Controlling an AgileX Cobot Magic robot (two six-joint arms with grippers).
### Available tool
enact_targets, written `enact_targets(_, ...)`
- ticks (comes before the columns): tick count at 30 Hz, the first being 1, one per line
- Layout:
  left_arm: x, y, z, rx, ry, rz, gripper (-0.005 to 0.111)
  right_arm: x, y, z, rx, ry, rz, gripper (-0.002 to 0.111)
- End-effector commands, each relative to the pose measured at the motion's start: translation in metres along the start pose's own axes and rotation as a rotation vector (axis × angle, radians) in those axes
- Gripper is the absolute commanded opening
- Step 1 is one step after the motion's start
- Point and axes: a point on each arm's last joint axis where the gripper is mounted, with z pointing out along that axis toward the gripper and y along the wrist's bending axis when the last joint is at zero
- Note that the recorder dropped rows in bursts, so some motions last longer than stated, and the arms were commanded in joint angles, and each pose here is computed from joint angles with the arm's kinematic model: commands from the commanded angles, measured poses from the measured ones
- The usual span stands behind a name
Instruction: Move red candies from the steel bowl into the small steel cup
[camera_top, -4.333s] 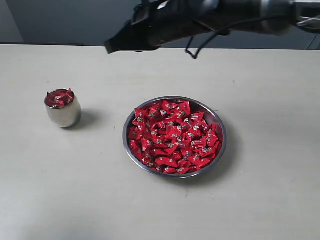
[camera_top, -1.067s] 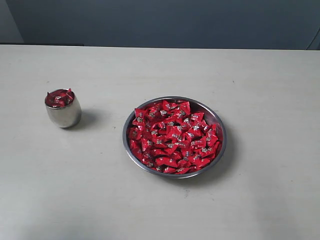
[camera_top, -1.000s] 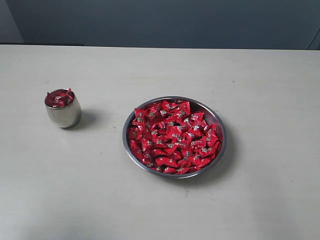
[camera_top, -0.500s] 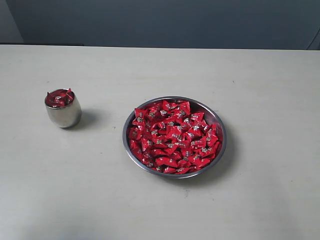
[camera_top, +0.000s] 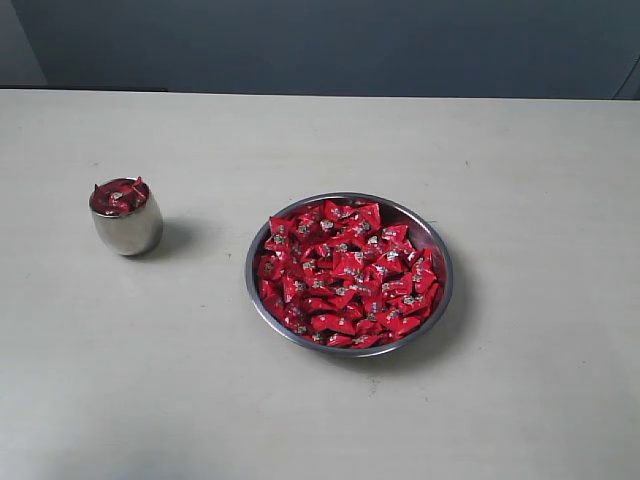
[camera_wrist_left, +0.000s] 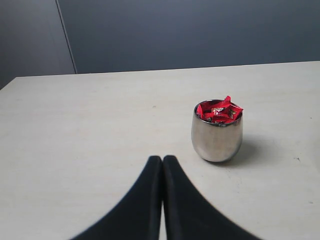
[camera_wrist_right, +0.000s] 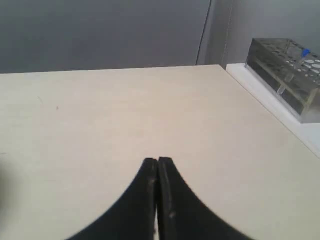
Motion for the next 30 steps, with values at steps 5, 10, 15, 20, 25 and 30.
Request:
enact_targets(5, 0.0009, -0.0001, 0.0, 0.0, -0.002, -0.003, 0.0, 0.0214, 0.0004, 0.0012, 0.01, -0.026, -0.011, -0.001)
enact_targets(10, 0.0009, -0.0001, 0.0, 0.0, -0.002, -0.003, 0.0, 0.0202, 0.0003, 0.0009, 0.011, -0.042, -0.011, -0.001)
enact_targets(15, 0.0009, -0.0001, 0.0, 0.0, -0.002, -0.003, 0.0, 0.0207, 0.0009, 0.0009, 0.004, -0.037, 0.008, -0.001)
enact_targets(20, 0.0009, -0.0001, 0.0, 0.0, -0.002, -0.003, 0.0, 0.0225, 0.0017, 0.0009, -0.004, -0.016, 0.026, -0.001)
enact_targets(25, 0.0009, -0.0001, 0.0, 0.0, -0.002, -0.003, 0.0, 0.0227, 0.0022, 0.0009, -0.01, -0.015, 0.032, -0.001)
enact_targets(30, 0.0009, -0.0001, 0.0, 0.0, -0.002, -0.003, 0.0, 0.0227, 0.0022, 0.0009, -0.01, -0.015, 0.023, -0.001)
